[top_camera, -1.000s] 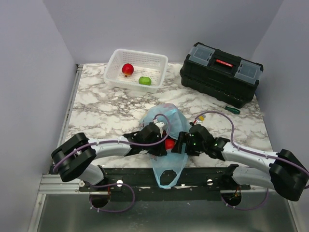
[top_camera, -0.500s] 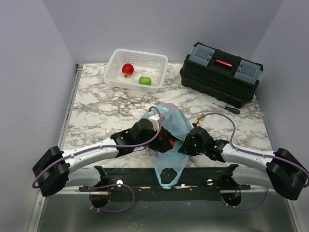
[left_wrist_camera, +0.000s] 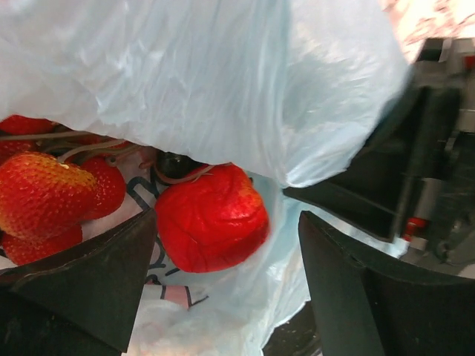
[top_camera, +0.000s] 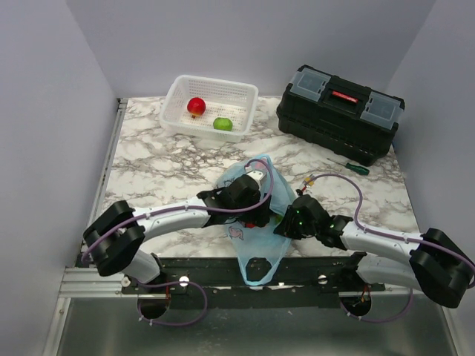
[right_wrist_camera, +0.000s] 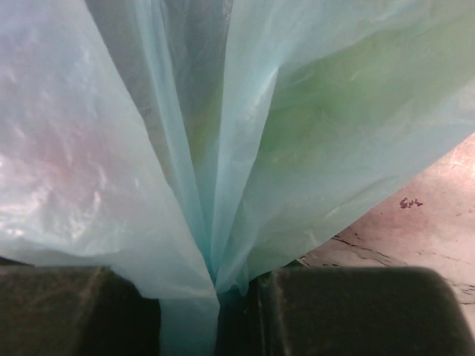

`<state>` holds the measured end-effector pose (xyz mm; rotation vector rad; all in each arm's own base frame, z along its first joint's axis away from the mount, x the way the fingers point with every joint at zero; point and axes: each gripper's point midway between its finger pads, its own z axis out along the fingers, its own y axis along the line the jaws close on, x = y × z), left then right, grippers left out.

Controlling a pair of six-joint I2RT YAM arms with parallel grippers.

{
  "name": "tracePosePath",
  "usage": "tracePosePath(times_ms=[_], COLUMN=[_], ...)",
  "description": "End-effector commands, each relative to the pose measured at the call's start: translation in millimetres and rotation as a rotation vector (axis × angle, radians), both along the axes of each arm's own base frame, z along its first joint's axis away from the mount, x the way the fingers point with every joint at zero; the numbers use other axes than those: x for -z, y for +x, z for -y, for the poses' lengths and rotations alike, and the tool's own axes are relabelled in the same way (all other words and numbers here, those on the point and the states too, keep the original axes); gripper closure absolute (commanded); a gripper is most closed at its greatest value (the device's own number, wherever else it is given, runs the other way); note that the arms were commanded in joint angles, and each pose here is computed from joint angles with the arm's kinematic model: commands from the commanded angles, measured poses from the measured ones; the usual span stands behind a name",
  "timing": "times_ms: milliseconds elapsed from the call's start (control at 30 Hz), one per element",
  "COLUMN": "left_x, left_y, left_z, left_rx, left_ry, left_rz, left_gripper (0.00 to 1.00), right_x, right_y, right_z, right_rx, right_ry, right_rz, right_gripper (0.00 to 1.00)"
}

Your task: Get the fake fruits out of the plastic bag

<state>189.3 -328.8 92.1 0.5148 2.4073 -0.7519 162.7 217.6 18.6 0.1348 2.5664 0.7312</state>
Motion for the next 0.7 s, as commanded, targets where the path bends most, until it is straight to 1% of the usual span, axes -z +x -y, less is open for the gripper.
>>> tracePosePath(times_ms=[0,100,267,400,533,667], left_x=[17,25,32,30,10,-21], left_y=[5,9,13,11,10,9], left_z=[2,3,11,14,15,17], left_rx=[-0.009,-0.027,-0.02,-0.006,0.021,0.05], left_ry=[0.069,0.082,0.093,0.084,0.039,-0.022], left_rz=[0.007,0.01,0.003,-0.001,0.036,0.087], left_gripper=[0.26,0.29,0.4,0.54,0.59,0.6], right_x=[19,18,14,13,14,17], right_y=[-12,-13,-13,-12,-12,-12], right_z=[15,16,19,20,19,18], right_rx=[0.004,0.003,0.009,0.012,0.01,0.001], right_ry=[-0.069,-0.072,-0.074,-0.078,-0.079,-0.083], right_rz=[-0.045,-0.047,-0.035,-0.031,-0.035,-0.04], right_gripper=[0.8,0.8,0.8,0.8,0.8,0.81])
